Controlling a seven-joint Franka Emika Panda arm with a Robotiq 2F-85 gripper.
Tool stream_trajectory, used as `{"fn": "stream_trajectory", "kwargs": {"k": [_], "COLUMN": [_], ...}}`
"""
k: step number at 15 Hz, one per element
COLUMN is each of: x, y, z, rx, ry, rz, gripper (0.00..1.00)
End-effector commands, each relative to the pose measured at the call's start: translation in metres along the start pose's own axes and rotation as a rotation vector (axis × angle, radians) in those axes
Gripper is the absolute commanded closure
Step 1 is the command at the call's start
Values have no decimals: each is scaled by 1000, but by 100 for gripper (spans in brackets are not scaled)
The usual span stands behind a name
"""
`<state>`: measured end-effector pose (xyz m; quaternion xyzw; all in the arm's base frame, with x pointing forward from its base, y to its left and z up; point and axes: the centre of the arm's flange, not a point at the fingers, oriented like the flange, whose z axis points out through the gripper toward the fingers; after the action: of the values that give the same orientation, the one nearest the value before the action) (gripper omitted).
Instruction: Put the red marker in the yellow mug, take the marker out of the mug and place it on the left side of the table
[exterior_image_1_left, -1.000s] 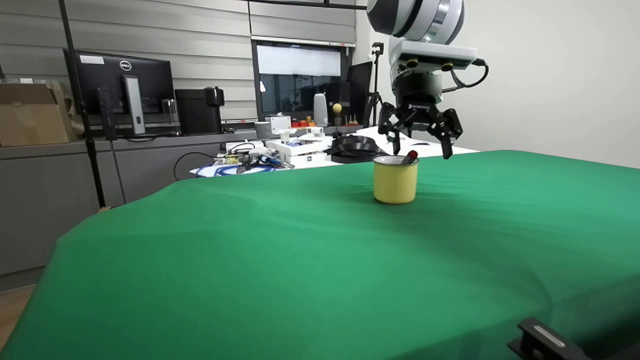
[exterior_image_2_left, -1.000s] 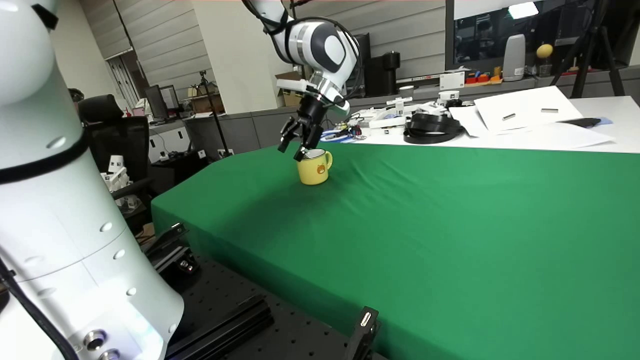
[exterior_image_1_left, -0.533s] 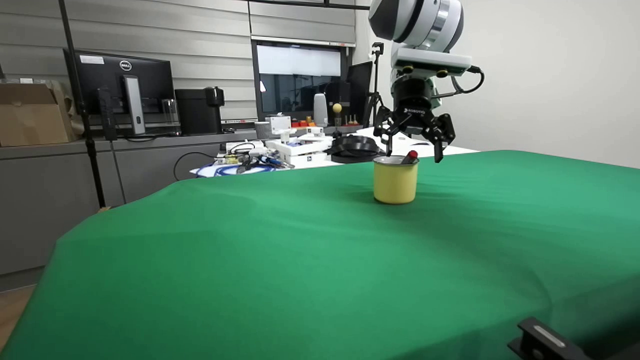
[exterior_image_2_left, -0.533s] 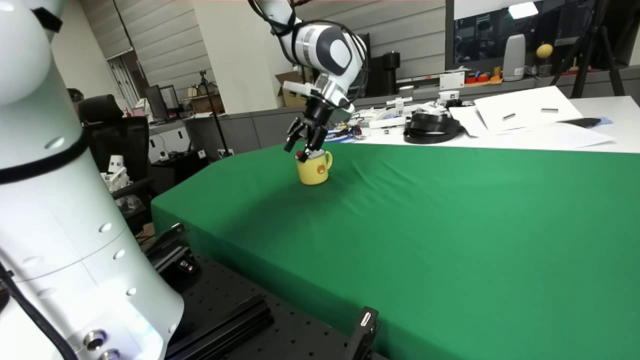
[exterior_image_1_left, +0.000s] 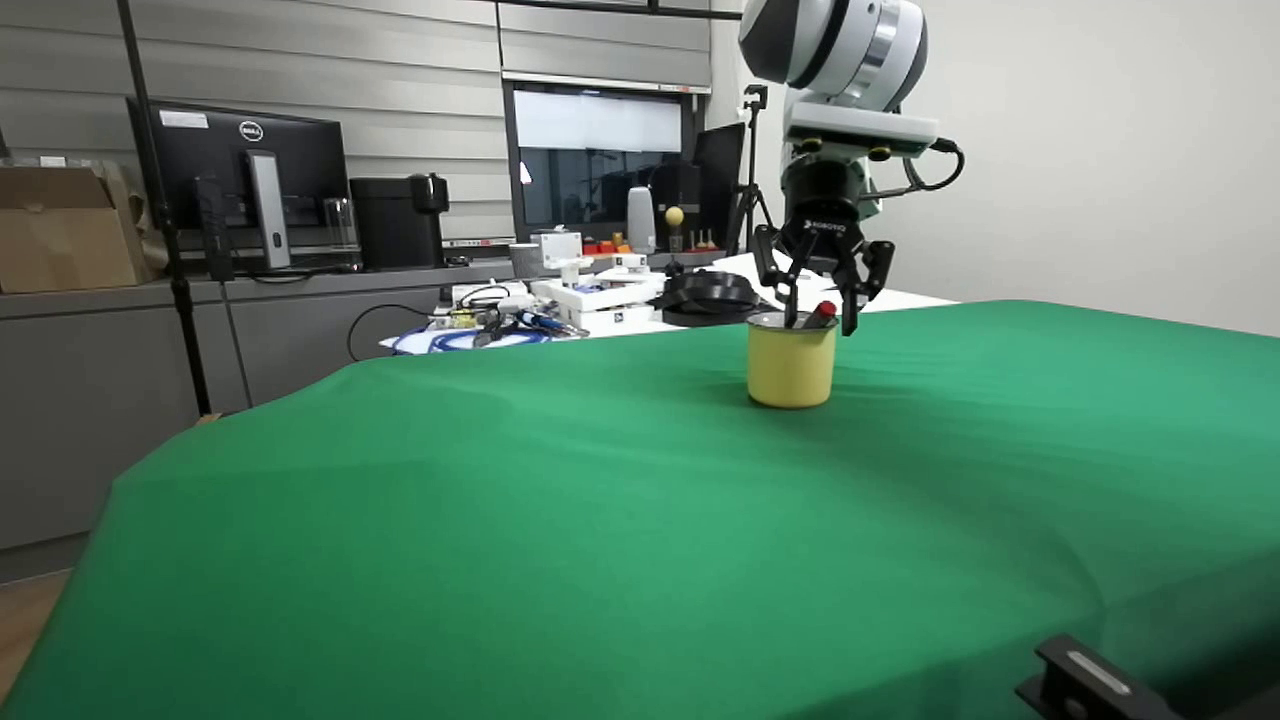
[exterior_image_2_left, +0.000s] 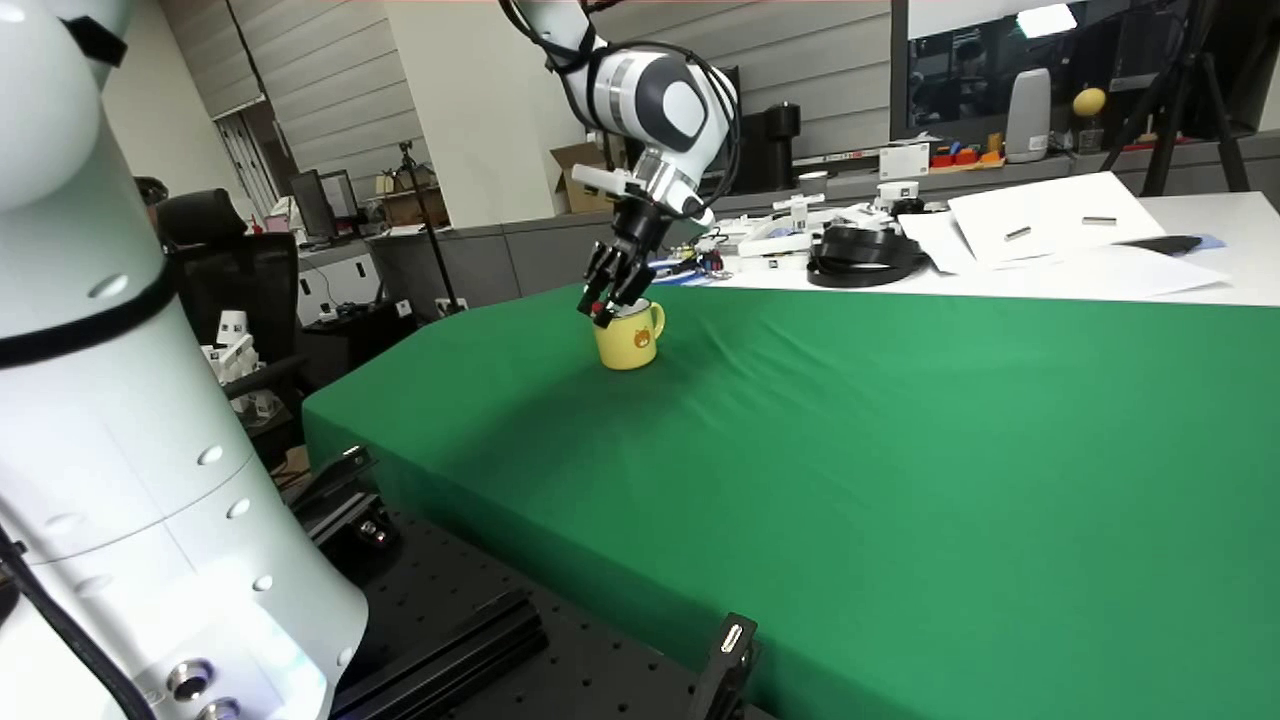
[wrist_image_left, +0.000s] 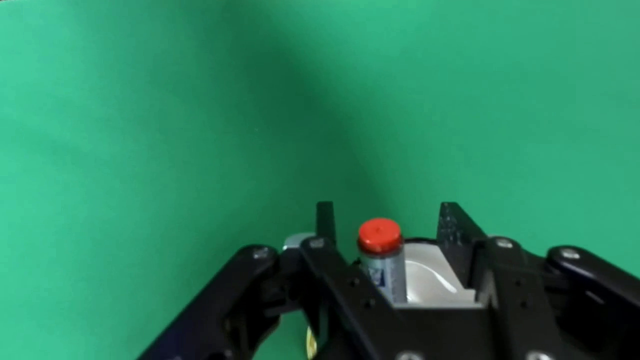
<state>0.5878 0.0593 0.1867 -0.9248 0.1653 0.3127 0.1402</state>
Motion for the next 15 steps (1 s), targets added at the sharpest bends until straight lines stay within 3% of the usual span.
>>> {"fn": "stream_trajectory", "kwargs": {"k": [1, 4, 5, 15], "x": [0, 0, 0, -1], "y": [-6, -6, -6, -7], "z": [-9, -12, -12, -13], "rx": [14, 14, 15, 40], "ry": [22, 27, 29, -17], "rz": [24, 17, 17, -2], "gripper": [75, 95, 98, 94]}}
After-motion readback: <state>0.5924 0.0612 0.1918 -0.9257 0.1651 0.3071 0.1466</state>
